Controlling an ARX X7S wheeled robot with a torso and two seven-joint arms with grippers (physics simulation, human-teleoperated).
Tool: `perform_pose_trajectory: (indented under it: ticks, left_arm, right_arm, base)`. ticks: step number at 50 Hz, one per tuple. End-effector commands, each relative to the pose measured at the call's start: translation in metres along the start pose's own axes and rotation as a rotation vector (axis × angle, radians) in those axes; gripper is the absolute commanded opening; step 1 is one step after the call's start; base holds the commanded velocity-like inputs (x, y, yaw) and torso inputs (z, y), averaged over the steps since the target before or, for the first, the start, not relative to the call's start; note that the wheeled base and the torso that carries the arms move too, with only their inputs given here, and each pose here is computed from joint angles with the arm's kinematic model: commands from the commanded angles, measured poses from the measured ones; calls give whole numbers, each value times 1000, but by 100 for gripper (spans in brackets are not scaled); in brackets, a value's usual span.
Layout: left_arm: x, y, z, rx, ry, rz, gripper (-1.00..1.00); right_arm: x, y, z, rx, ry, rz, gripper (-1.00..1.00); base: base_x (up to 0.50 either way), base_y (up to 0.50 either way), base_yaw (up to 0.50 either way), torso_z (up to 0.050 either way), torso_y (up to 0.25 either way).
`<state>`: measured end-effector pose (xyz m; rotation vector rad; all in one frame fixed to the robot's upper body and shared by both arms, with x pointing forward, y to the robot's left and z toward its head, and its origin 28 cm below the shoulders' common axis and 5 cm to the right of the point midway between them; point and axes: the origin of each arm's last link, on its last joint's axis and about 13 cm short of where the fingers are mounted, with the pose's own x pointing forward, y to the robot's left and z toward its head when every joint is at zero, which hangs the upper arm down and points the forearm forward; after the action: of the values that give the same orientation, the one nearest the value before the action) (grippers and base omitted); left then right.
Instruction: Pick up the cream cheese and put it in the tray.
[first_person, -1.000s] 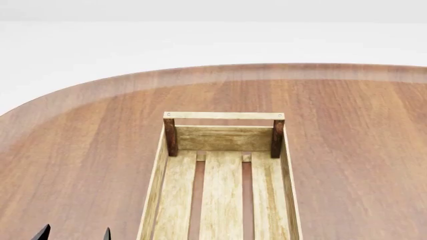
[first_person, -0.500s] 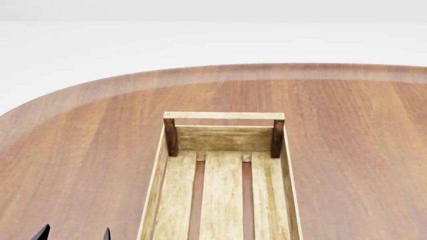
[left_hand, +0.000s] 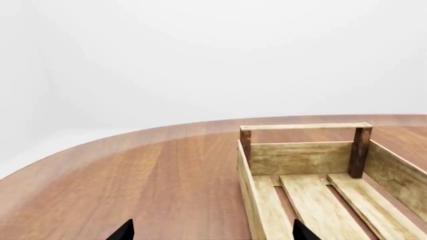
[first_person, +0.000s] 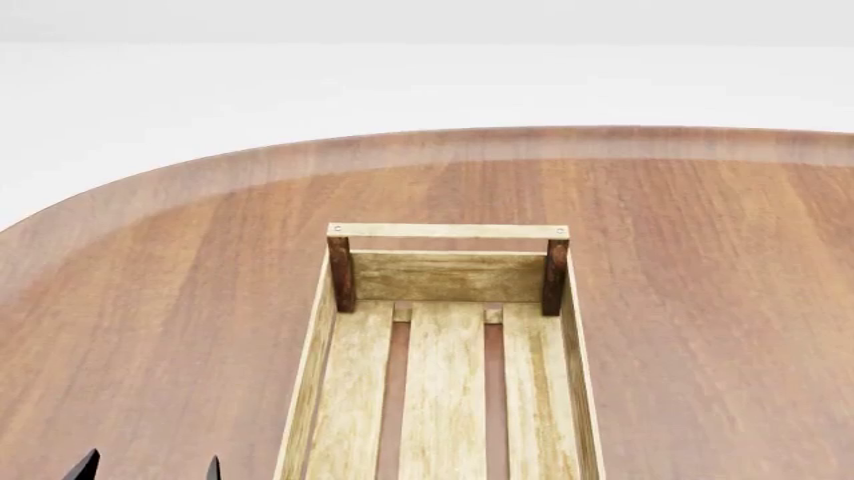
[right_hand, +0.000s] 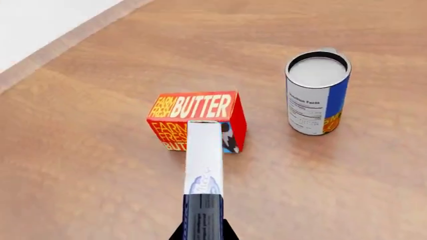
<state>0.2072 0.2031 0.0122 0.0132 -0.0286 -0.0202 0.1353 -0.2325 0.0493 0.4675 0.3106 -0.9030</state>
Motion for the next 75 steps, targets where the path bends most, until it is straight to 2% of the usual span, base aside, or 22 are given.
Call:
perform_pose_trajectory:
  ticks: [1,9,26,55,75]
  left_arm:
    - [0,0,0,2,2,1,100]
    - [0,0,0,1,2,2,100]
    - [0,0,0,-3,5,-1,100]
    - [1,0,0,-3,8,-4,100]
    - [0,0,1,-3,5,-1,100]
  right_arm:
    - [-20,17,26,-41,-96,102,-100]
    - [-25,26,33,-70,-132,158,-100]
    - [-42,59,44,-139,-208,334,-100]
    - [-67,124,37,-244,-192,565,-100]
    - [-78,156,24,-308,-159,698,-100]
  base:
    - [0,0,0,0,0]
    - [0,0,0,0,0]
    - [0,0,0,0,0]
    - [0,0,0,0,0]
    - [0,0,0,0,1]
